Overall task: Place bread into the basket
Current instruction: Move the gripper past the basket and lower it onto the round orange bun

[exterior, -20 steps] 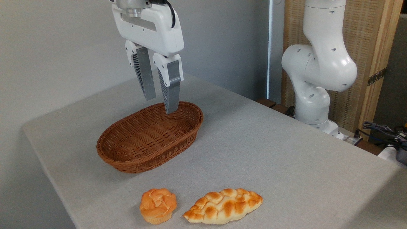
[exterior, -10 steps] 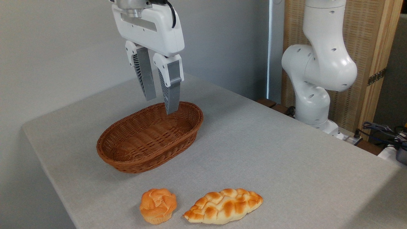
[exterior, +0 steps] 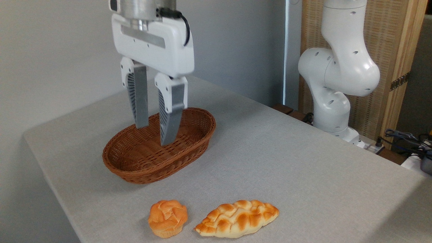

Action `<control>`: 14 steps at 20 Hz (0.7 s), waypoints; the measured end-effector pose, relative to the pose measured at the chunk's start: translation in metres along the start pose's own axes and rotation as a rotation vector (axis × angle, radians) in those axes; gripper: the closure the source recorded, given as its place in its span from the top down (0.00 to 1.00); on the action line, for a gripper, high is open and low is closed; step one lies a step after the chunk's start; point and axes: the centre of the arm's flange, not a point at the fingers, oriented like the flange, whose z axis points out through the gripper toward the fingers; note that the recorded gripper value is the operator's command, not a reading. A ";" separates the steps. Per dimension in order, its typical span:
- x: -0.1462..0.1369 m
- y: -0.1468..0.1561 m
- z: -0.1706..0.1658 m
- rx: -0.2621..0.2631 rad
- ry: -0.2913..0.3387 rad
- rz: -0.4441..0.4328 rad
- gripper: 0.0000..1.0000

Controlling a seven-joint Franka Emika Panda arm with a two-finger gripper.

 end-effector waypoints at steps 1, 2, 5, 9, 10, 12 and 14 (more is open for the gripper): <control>-0.003 0.001 0.009 -0.012 -0.013 -0.002 1.00; -0.004 0.004 0.020 -0.027 -0.030 0.001 1.00; 0.001 0.029 0.053 -0.078 -0.076 0.038 1.00; 0.008 0.045 0.069 -0.094 -0.087 0.067 1.00; 0.009 0.045 0.072 -0.093 -0.087 0.067 1.00; 0.013 0.046 0.083 -0.095 -0.087 0.073 1.00; 0.022 0.045 0.094 -0.076 -0.061 0.082 1.00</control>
